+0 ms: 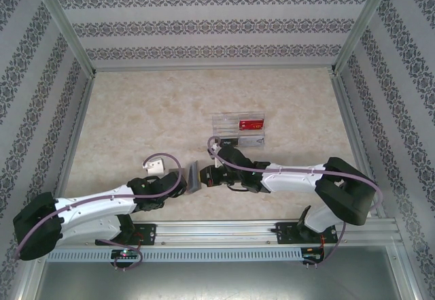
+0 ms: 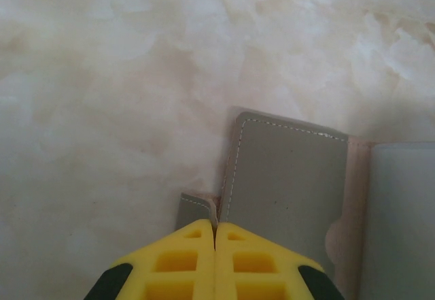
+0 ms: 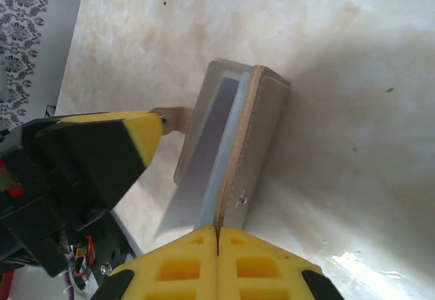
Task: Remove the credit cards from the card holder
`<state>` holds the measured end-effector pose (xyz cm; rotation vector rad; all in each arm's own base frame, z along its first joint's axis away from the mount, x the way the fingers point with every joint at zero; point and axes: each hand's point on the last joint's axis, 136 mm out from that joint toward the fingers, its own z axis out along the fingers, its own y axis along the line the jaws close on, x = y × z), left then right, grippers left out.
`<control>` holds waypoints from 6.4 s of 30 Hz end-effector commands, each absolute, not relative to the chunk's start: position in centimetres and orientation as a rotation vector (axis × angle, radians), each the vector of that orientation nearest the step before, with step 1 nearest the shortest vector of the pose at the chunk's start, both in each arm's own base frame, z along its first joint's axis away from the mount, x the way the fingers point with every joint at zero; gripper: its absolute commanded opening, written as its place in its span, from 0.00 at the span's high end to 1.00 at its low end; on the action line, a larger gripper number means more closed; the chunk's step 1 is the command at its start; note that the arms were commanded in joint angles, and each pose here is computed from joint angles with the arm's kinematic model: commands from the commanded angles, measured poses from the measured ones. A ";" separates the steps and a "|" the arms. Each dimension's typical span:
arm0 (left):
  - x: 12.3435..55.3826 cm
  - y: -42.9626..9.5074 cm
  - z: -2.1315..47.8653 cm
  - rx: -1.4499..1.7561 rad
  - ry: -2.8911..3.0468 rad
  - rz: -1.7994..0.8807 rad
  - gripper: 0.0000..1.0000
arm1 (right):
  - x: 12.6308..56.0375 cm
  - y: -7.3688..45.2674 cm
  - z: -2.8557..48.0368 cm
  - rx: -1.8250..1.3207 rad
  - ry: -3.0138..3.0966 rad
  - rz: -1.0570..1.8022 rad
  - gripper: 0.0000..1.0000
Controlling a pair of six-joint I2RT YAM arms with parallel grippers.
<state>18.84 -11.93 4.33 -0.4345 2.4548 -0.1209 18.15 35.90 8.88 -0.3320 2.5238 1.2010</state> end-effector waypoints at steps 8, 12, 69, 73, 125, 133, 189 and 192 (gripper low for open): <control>19.0 -11.7 4.4 -0.424 2.455 -0.118 1.00 | 18.6 35.2 7.7 -0.301 2.554 1.087 1.00; 19.1 -11.4 4.6 -0.419 2.448 -0.113 1.00 | 18.7 34.4 8.9 -0.291 2.501 1.096 1.00; 19.4 -17.6 9.5 -0.196 2.425 -0.536 0.61 | 18.5 32.8 5.5 -0.226 2.518 1.016 1.00; 19.3 -17.1 7.5 -0.222 2.472 -0.467 0.62 | 18.4 32.9 5.3 -0.227 2.522 1.015 1.00; 18.7 -16.0 2.4 -0.344 2.612 -0.342 0.60 | 18.3 33.3 4.9 -0.235 2.542 1.016 1.00; 19.3 -20.5 4.3 -0.265 2.544 -0.684 0.53 | 18.3 33.3 4.8 -0.227 2.542 1.017 1.00; 19.0 -17.7 3.4 -0.295 2.537 -0.551 0.53 | 18.4 33.4 4.8 -0.234 2.545 1.011 1.00; 19.0 -18.0 3.4 -0.285 2.545 -0.556 0.53 | 18.4 33.4 4.8 -0.236 2.545 1.011 1.00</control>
